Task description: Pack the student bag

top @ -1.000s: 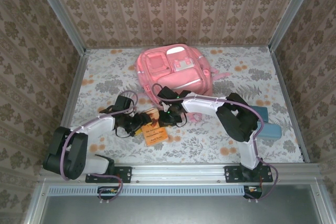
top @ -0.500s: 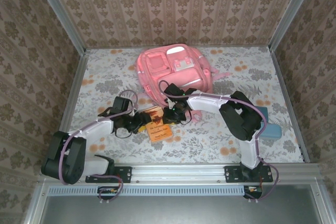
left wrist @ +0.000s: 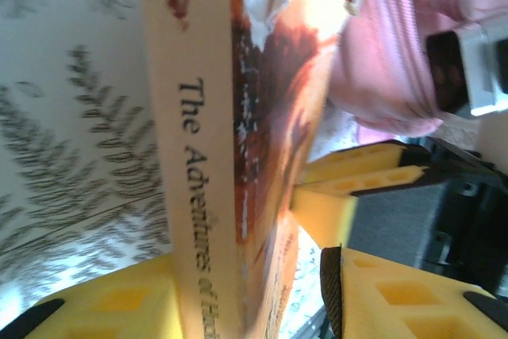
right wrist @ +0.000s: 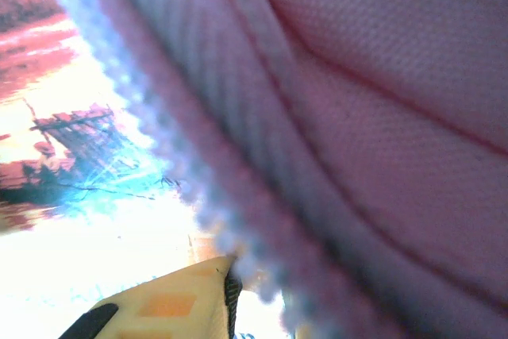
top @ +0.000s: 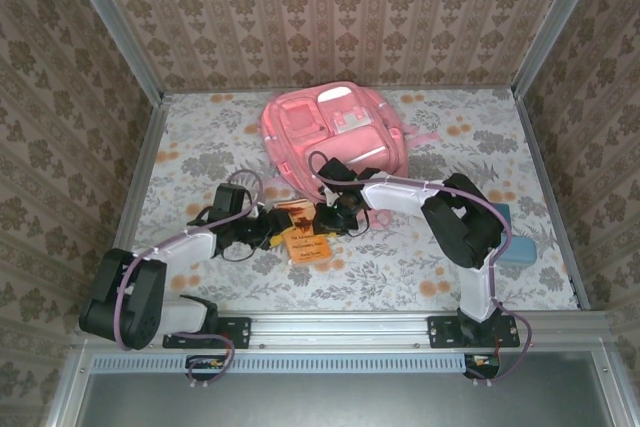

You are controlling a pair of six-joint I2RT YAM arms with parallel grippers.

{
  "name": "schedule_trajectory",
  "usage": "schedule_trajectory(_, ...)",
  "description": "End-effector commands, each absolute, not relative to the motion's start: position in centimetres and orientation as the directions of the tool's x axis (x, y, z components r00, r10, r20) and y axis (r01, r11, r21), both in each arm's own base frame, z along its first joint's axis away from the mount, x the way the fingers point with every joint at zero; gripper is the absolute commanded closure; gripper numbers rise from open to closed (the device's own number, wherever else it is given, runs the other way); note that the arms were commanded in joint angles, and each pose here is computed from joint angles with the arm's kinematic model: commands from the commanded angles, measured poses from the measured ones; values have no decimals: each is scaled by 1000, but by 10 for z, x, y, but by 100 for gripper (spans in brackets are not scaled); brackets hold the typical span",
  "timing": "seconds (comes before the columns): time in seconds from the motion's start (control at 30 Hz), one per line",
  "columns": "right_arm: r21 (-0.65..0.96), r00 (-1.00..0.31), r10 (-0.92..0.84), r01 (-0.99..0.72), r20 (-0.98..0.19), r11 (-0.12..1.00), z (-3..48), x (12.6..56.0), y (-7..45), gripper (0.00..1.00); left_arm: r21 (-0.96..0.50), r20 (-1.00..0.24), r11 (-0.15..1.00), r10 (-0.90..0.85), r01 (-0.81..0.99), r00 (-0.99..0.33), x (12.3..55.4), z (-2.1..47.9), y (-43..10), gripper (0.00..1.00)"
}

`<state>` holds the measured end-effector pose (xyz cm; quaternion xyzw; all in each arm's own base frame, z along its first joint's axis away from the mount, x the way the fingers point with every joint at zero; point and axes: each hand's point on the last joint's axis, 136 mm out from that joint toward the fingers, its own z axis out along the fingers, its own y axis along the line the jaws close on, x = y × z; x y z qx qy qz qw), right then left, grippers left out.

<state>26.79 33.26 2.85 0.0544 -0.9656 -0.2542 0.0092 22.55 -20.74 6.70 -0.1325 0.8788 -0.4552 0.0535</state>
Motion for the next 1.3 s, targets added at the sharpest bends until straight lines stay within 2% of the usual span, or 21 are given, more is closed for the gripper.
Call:
schedule_trajectory(0.0, 470, -993, -109, -79, 37, 879, 9, 254, 329, 74, -885, -24, 458, -214, -79, -976, 234, 98, -227, 53)
schedule_trajectory(0.2, 467, -994, -104, -79, 29, 881, 11, 256, 326, 74, -857, -7, 506, -206, -100, -979, 233, 87, -224, 59)
schedule_trajectory(0.33, 466, -994, -104, -84, 18, 881, 16, 256, 325, 72, -820, -18, 563, -210, -106, -978, 233, 82, -216, 69)
schedule_trajectory(0.37, 469, -995, -103, -88, 7, 879, 21, 257, 325, 70, -810, -26, 578, -206, -100, -978, 232, 83, -214, 74)
schedule_trajectory(0.5, 486, -994, -95, -111, -58, 867, 48, 260, 322, 60, -763, -61, 640, -209, -89, -976, 231, 90, -201, 81)
schedule_trajectory(0.77, 498, -974, -22, -135, -225, 857, 118, 267, 298, 39, -668, -168, 738, -278, -98, -946, 230, 119, -176, 85)
schedule_trajectory(0.9, 540, -955, 57, -114, -290, 834, 147, 267, 278, 22, -695, -258, 718, -305, -43, -917, 238, 155, -181, 85)
schedule_trajectory(1.07, 604, -905, 153, -132, -396, 786, 189, 268, 260, 10, -756, -367, 652, -365, 46, -856, 258, 210, -207, 85)
schedule_trajectory(1.17, 681, -893, 244, -88, -377, 727, 204, 271, 255, 6, -814, -386, 575, -430, 82, -816, 274, 238, -226, 85)
schedule_trajectory(1.27, 795, -881, 352, -43, -316, 605, 221, 277, 256, 4, -860, -376, 500, -487, 101, -788, 292, 263, -241, 85)
